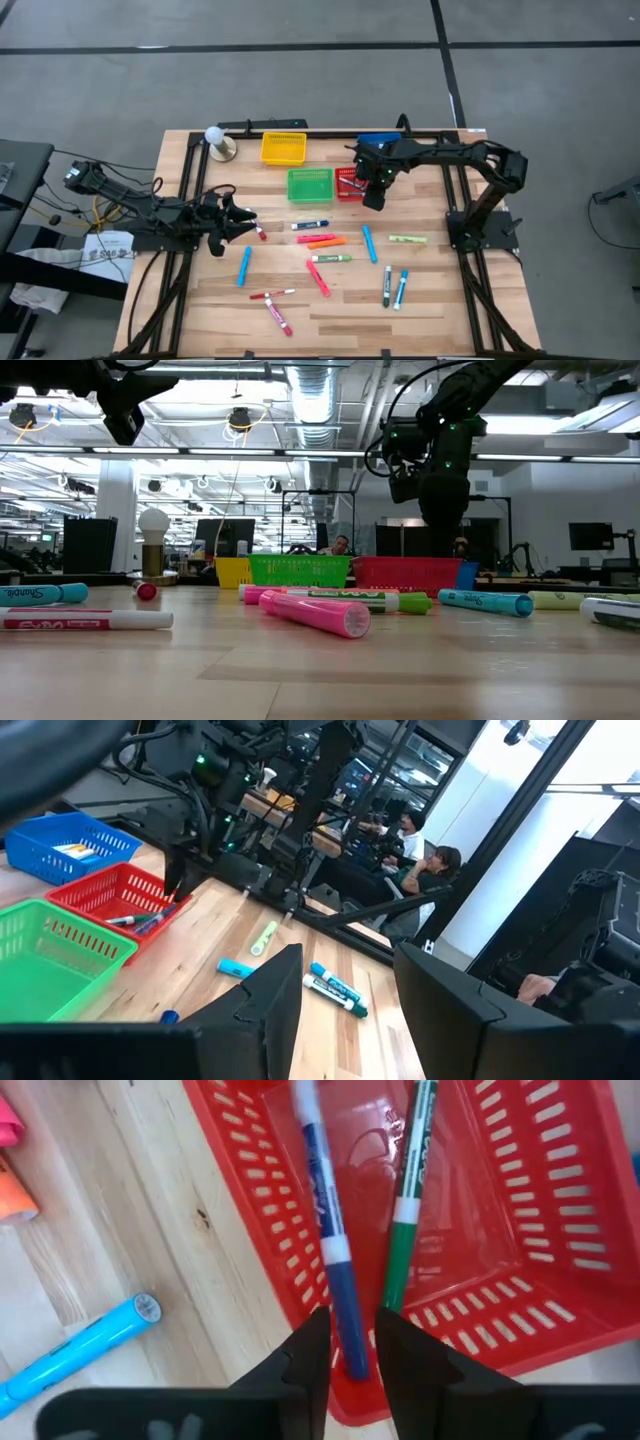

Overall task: Pick & Place Markers
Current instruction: Put the blue marker into the red bin, then put the red marker into the red bin

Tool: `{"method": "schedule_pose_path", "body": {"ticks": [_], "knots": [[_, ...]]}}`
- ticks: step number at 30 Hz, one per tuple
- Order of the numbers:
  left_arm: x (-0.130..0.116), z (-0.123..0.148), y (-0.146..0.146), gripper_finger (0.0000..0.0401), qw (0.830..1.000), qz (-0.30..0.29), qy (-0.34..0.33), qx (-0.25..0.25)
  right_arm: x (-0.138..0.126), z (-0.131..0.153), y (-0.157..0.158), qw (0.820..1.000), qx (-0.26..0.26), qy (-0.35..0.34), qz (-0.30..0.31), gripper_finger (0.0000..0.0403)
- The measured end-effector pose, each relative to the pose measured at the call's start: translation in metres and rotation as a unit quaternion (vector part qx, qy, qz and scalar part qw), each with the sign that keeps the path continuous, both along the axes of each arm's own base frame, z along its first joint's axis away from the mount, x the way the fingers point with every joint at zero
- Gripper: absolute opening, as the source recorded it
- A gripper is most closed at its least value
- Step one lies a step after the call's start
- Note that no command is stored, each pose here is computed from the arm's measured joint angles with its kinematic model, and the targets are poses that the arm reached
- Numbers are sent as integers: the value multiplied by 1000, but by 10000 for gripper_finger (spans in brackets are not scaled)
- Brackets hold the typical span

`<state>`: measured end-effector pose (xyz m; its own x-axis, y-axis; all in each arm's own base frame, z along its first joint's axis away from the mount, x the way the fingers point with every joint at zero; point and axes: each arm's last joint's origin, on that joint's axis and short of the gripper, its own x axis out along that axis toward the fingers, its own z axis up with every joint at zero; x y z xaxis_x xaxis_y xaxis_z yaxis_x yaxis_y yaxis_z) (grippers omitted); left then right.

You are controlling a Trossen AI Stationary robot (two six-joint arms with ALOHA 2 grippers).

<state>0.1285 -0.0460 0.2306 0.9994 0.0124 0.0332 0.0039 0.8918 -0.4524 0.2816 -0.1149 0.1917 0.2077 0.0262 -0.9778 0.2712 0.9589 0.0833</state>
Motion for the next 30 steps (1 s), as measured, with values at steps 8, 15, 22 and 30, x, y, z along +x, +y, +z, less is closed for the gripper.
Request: {"method": "schedule_pose_path", "body": {"ticks": [8, 15, 22, 30], "knots": [[0, 0, 0, 159, 1000, 0, -1, 0, 7, 17, -4, 1000, -7, -18, -1, 110], [0, 1, 0, 159, 1000, 0, -3, -2, 11, 89, 16, 990, -52, -124, 47, 108], [0, 1, 0, 159, 1000, 0, -6, -3, -22, 156, 54, 955, -92, -268, 82, 109], [0, 2, 0, 159, 1000, -4, -11, -21, -69, 172, 91, 929, -69, -361, 38, 109]]}}
